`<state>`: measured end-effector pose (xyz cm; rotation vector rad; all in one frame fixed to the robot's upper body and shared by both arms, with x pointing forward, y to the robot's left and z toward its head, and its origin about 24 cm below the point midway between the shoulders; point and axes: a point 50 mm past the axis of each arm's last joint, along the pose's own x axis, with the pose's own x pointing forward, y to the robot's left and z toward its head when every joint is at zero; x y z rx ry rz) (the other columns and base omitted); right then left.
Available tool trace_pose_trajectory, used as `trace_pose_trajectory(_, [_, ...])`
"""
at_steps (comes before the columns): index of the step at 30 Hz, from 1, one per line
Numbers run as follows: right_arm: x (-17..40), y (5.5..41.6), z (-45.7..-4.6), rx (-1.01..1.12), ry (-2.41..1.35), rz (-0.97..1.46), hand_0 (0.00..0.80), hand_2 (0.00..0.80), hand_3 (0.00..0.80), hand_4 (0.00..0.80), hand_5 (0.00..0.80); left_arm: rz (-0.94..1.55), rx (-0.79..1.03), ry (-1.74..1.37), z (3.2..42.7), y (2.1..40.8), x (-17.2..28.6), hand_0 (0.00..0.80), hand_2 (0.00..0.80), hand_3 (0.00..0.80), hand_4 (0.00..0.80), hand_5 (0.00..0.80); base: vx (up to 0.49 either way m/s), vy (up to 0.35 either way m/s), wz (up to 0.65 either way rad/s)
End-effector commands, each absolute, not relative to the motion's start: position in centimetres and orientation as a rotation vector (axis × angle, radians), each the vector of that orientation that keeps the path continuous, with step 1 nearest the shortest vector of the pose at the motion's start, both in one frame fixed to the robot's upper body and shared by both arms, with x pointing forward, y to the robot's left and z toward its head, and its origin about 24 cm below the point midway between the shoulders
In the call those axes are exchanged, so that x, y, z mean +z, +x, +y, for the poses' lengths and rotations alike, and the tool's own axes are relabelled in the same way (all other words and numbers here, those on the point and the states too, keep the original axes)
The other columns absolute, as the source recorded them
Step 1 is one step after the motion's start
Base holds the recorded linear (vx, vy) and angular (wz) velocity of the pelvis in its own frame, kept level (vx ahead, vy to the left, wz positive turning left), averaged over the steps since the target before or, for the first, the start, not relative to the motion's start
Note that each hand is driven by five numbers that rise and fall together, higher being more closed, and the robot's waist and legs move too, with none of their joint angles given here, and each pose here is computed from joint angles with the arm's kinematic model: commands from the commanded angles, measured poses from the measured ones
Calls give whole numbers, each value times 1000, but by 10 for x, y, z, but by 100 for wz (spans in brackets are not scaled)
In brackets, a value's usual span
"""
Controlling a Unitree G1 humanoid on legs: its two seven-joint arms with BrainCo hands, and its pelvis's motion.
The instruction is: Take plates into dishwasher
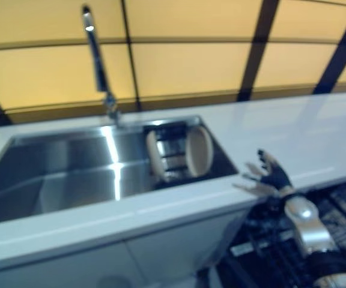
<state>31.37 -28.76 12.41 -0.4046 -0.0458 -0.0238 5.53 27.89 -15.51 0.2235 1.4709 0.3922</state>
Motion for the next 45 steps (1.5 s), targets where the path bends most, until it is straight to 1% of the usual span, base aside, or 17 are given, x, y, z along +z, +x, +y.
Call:
trace_pose_trajectory(1, [156,327,-280,-15,-371,-158,0,0,0,0,0,1457,400,268,288,57,-152,0,0,0,0,0,76,-80,-32])
trace_pose_trajectory(6, [150,326,-278,-5,-377,-145,0,0,0,0,0,1449,382,294,288,59,-152,0,0,0,0,0,61,-75,-5])
trace_pose_trajectory(13, [151,325,-269,50,-413,-146,0,0,0,0,0,1467,420,267,291,51,-152,0,0,0,0,0,48,-53,7])
trace_pose_trajectory(16, [155,328,-269,32,-443,-144,0,0,0,0,0,1457,361,285,282,57,-154,0,0,0,0,0,-1,136,14])
trace_pose_trajectory(20, [154,337,-269,-6,-418,-85,0,0,0,0,0,1440,325,314,278,75,-153,0,0,0,0,0,-23,125,-34])
trace_pose_trajectory(23, [152,338,-277,-61,-424,-57,0,0,0,0,0,1444,329,328,280,69,-153,0,0,0,0,0,55,70,-15])
trace_pose_trajectory(24, [154,339,-277,-63,-423,-60,0,0,0,0,0,1455,339,319,282,62,-154,0,0,0,0,0,57,47,-7])
trace_pose_trajectory(33, [169,348,-275,-114,-424,-57,0,0,0,0,0,1490,315,304,277,47,-158,0,0,0,0,0,9,7,0])
trace_pose_trajectory(45, [199,357,-276,-158,-479,-117,0,0,0,0,0,1483,301,341,278,47,-157,0,0,0,0,0,1,-1,1])
